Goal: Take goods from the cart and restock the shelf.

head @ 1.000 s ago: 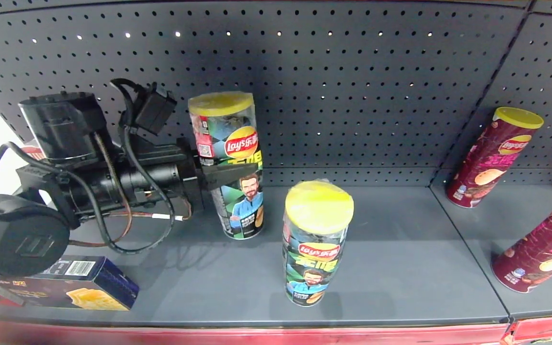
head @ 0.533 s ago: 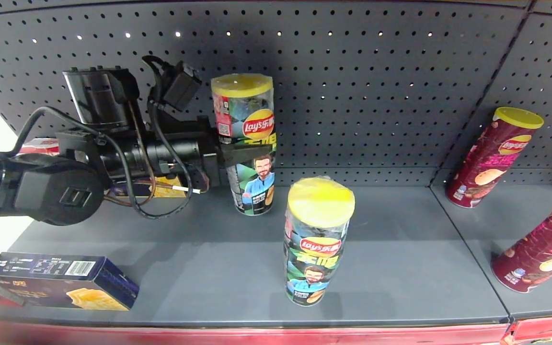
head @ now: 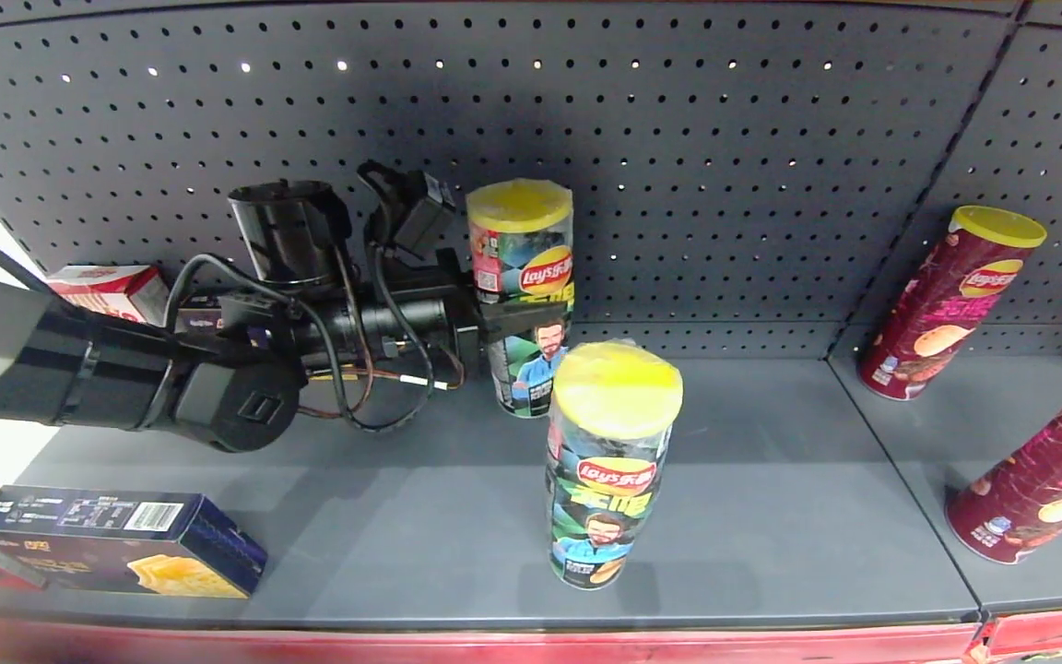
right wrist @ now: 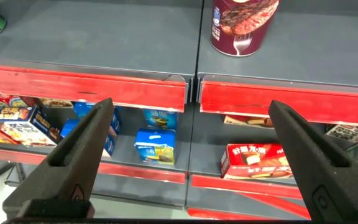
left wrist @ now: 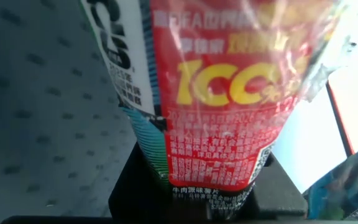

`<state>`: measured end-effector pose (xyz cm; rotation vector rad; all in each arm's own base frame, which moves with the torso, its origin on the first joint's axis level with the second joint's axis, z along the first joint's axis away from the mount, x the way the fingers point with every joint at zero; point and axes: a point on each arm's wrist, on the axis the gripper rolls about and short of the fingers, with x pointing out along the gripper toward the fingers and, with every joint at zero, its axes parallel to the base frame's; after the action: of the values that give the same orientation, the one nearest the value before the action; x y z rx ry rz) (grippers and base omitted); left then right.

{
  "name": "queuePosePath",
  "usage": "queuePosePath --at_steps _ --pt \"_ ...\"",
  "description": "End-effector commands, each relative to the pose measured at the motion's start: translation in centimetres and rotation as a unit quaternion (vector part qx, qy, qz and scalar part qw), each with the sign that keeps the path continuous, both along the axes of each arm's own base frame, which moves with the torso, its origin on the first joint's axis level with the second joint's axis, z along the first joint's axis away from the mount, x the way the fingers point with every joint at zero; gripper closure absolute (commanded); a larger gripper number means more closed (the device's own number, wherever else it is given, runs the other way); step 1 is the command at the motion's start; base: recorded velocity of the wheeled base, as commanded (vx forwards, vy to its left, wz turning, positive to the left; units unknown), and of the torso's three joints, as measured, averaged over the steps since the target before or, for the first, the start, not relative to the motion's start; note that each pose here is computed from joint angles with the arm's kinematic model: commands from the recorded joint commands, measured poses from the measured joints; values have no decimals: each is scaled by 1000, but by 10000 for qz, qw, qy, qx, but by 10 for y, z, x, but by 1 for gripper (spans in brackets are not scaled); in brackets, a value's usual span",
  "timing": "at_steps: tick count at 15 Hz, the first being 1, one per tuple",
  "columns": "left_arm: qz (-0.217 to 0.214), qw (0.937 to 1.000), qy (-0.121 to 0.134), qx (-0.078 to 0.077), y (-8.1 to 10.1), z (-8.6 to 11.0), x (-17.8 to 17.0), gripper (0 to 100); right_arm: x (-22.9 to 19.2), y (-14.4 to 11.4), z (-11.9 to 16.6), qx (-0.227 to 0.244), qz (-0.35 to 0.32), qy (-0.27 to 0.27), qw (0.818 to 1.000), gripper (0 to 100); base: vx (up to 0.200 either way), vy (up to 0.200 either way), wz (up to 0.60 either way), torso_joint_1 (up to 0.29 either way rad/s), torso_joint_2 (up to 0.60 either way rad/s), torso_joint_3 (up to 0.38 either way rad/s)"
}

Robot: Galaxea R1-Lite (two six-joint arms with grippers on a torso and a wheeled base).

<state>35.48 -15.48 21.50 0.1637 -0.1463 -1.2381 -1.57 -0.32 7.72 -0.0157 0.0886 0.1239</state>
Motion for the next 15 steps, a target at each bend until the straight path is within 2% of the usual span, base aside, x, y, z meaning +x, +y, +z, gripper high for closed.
queuePosePath --at_steps 1,7,11,13,14,15 --pt "-43 9999 140 54 -6 -12 5 100 0 0 0 -3 3 13 10000 0 0 0 0 0 0 0" --pt "-97 9995 268 116 -12 -25 11 100 0 0 0 -3 3 13 10000 0 0 0 0 0 0 0" --pt "-112 9987 453 188 -14 -40 15 100 0 0 0 -4 -4 13 10000 0 0 0 0 0 0 0" --pt "-104 9988 446 196 -13 -41 15 100 0 0 0 -3 3 13 10000 0 0 0 0 0 0 0" --pt "-104 9987 453 193 -14 -41 17 0 0 0 0 -4 -4 13 10000 0 0 0 0 0 0 0" --pt "-97 9986 475 197 -14 -42 16 0 0 0 0 -4 -4 13 10000 0 0 0 0 0 0 0"
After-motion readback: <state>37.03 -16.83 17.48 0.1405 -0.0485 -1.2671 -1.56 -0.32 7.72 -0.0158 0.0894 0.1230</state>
